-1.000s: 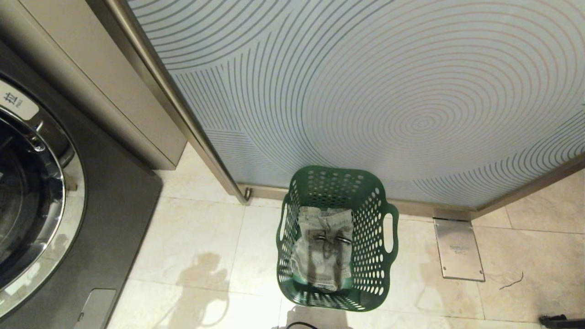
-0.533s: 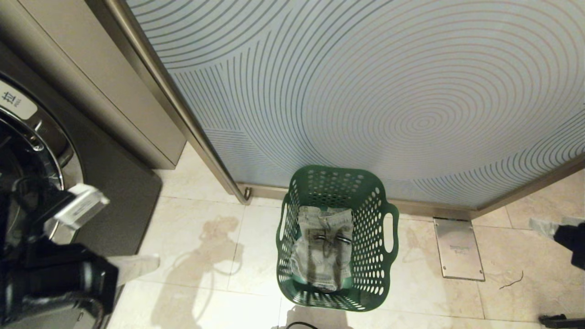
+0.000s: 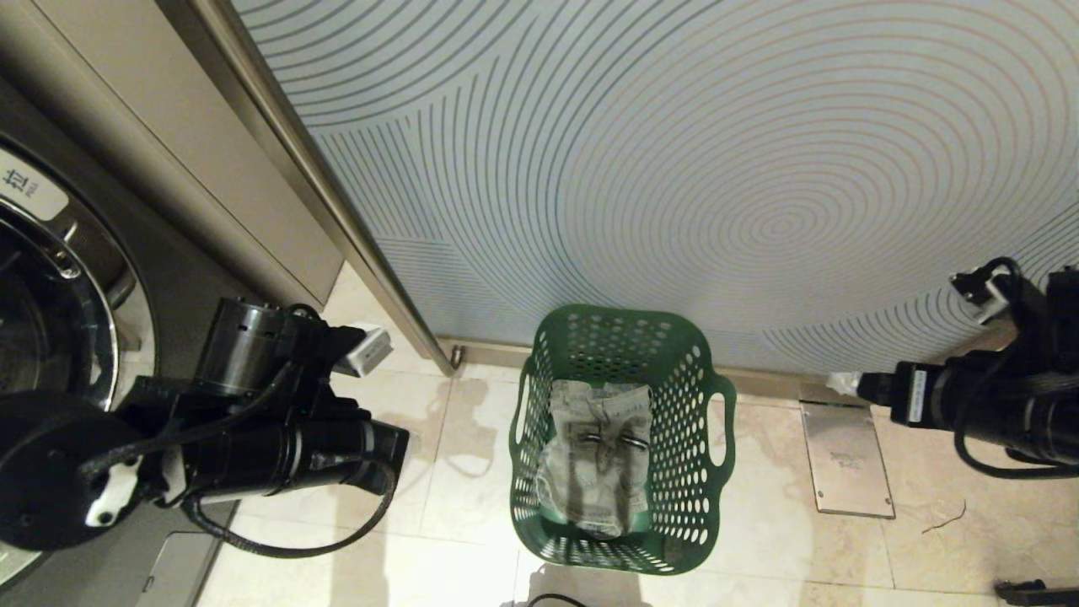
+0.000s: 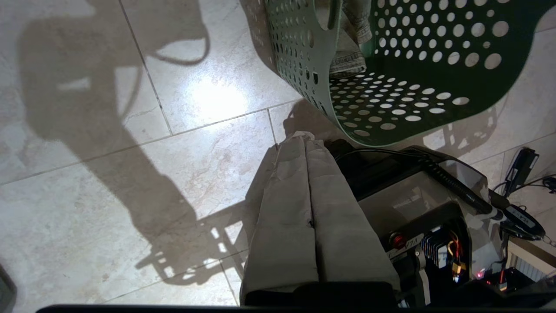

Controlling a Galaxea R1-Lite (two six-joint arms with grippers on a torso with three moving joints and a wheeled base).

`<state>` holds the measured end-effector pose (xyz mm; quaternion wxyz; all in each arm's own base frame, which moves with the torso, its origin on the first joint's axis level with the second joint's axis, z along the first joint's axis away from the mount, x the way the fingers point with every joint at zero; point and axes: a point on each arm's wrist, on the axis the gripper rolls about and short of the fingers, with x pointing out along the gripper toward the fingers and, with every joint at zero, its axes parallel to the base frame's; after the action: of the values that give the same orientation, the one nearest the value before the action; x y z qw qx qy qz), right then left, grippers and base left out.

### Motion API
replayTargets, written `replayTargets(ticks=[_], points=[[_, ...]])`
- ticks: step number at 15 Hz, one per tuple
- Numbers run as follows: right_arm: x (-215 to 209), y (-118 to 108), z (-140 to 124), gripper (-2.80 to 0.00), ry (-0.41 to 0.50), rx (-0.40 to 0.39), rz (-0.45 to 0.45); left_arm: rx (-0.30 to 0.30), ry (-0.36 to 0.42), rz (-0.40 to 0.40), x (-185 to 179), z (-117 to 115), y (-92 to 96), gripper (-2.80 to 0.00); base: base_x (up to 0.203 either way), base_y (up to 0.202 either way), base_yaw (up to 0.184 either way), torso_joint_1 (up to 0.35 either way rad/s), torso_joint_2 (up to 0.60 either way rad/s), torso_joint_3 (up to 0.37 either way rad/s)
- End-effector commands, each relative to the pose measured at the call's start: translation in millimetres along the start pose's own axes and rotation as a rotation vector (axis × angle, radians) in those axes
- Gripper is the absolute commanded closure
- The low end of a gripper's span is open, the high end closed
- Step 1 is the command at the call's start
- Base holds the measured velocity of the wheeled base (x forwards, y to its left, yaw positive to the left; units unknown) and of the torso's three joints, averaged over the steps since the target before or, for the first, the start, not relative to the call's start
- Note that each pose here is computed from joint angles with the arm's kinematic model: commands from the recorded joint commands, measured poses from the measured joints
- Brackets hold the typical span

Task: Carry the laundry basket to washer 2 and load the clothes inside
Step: Pick up the clothes basket and put it beside the washing machine

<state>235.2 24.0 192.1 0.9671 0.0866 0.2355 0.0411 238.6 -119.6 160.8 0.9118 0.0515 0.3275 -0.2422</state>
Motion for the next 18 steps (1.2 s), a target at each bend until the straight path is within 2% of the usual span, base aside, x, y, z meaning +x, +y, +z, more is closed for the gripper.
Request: replayTargets(ticks=[1, 2, 4, 6, 10, 12, 16, 18], points=[[24, 18, -13, -2.80, 0.067, 0.011, 0.059, -0.012, 0.037, -0.003, 18, -6, -1.4, -0.60, 0.000, 0.000, 0.000, 0.000, 0.00, 0.000], [30, 26, -15, -2.80, 0.062, 0.010, 0.084, -0.019, 0.021, -0.003, 19, -7, -1.3, -2.80, 0.000, 0.000, 0.000, 0.000, 0.00, 0.000], [47, 32, -20, -2.80, 0.080, 0.004, 0.096, -0.021, 0.006, -0.018, 22, -6, -5.9, -2.80, 0.000, 0.000, 0.000, 0.000, 0.00, 0.000], [76, 35, -29, -2.80, 0.090, 0.001, 0.095, -0.016, 0.033, -0.033, 37, -8, -11.6, -2.80, 0.000, 0.000, 0.000, 0.000, 0.00, 0.000], [107, 37, -40, -2.80, 0.083, -0.002, 0.094, -0.004, -0.019, -0.050, 50, 6, -36.4, -2.80, 0.000, 0.000, 0.000, 0.000, 0.00, 0.000], [116, 36, -47, -2.80, 0.106, -0.003, 0.089, 0.002, -0.025, -0.064, 47, 8, -44.5, -2.80, 0.000, 0.000, 0.000, 0.000, 0.00, 0.000], [119, 41, -52, -2.80, 0.125, -0.007, 0.099, -0.017, -0.051, -0.043, 23, 18, -59.6, -2.80, 0.000, 0.000, 0.000, 0.000, 0.00, 0.000], [127, 40, -59, -2.80, 0.152, 0.016, 0.091, -0.009, -0.057, -0.028, 18, 18, -65.0, -2.80, 0.000, 0.000, 0.000, 0.000, 0.00, 0.000]])
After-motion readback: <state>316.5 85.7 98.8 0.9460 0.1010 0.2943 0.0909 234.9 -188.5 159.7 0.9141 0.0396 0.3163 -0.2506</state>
